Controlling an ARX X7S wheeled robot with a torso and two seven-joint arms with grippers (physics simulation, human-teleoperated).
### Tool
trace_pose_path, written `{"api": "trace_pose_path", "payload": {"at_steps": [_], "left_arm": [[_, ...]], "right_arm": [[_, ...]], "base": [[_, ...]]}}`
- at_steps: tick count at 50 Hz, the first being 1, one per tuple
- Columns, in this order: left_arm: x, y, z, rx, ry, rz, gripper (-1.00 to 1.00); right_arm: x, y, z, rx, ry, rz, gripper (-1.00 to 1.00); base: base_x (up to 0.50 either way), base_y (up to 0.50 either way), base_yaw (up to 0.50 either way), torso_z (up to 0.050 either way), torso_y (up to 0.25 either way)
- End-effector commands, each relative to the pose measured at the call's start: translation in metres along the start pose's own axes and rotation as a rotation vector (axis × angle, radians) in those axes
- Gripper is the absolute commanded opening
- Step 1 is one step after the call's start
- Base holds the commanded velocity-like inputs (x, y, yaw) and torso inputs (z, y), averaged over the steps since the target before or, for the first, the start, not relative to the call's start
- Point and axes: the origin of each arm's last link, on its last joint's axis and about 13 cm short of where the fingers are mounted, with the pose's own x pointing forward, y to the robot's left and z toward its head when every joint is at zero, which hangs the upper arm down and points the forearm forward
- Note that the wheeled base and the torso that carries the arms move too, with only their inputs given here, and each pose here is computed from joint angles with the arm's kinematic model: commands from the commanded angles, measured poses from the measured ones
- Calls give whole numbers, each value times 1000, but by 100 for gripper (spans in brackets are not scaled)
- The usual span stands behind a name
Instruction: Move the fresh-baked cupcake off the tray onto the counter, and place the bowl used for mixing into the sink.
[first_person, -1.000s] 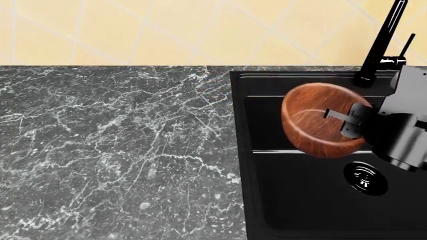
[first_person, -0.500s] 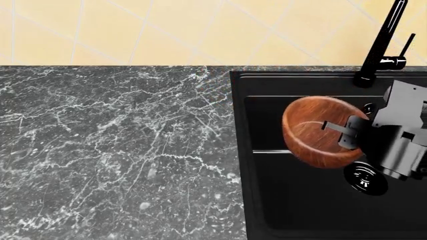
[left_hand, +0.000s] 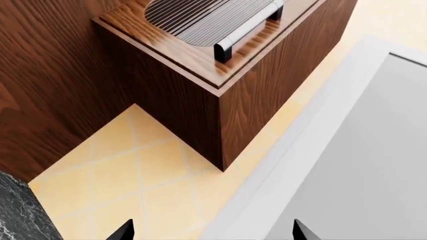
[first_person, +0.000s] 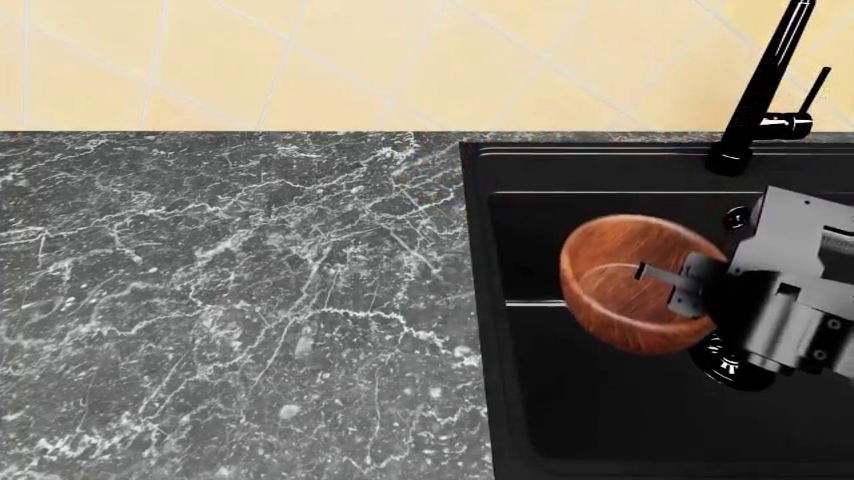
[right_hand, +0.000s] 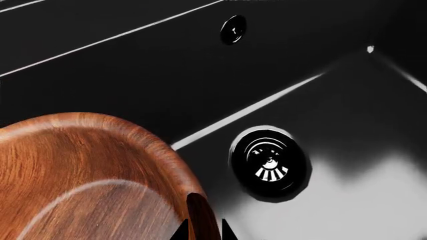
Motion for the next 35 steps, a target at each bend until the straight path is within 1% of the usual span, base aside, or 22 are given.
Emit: {"api": "trace_pose_path", "payload": {"at_steps": [1,7,18,25,35], "left_arm": [[0,0,0,1,1,-1,100],[0,0,-1,2,4,-1,100],[0,-1,-1,2,4,-2,100],[0,-1,-1,3,5,-5,100],[0,-1,-1,2,4,-4,100]], "right_arm": [[6,-2,-5,8,5,-12,-100],[7,-1,-6,2,10,-15,-100],[12,-3,-10,-19,25,-55,-100],[14,-3,-12,2,34,-41,-100],[20,-3,-19,2,52,-44,-100]], "base": [[0,0,0,0,0],[0,0,0,0,0],[0,0,0,0,0],[0,0,0,0,1],[0,0,0,0,0]]}}
